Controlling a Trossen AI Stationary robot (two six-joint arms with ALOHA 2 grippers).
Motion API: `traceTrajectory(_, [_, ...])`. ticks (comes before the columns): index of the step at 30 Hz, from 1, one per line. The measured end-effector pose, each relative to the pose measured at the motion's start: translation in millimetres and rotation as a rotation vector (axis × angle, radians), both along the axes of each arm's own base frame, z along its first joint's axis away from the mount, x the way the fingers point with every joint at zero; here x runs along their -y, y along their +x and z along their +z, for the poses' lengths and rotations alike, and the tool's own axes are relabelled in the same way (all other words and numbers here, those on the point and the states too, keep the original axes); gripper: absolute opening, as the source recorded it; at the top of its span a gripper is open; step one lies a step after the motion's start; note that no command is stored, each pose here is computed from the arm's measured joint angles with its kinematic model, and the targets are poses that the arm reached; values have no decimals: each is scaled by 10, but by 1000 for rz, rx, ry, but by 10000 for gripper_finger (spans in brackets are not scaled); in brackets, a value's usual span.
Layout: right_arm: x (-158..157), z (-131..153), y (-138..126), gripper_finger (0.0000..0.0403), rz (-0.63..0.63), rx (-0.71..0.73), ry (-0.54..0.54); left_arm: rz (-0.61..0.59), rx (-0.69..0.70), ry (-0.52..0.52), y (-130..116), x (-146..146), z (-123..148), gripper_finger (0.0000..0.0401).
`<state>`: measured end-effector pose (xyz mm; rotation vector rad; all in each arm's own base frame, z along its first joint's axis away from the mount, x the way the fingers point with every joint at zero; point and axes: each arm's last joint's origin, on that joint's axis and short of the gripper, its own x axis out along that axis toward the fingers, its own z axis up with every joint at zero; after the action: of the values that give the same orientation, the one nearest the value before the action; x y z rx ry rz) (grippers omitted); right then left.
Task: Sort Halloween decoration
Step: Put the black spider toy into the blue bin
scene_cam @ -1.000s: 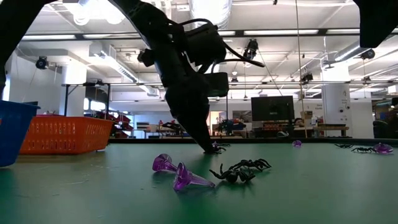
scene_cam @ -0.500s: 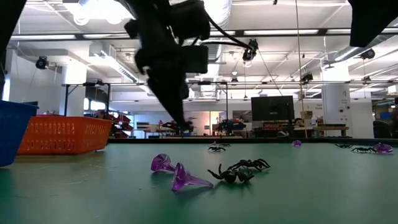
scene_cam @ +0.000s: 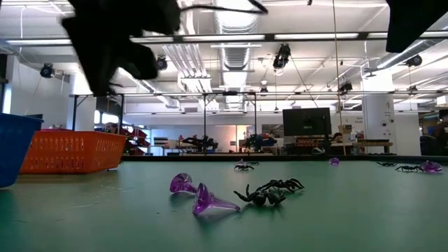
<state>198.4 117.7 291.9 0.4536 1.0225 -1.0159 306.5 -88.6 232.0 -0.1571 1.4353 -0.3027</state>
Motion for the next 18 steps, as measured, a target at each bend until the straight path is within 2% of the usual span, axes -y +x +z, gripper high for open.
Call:
traceTrajectory(10, [58, 0, 34, 82, 57, -47, -13, -1, -174, -2, -335, 508, 12, 0])
traceTrajectory(18, [62, -1, 40, 82, 92, -65, -17, 58, -248, -6, -367, 652, -79, 0])
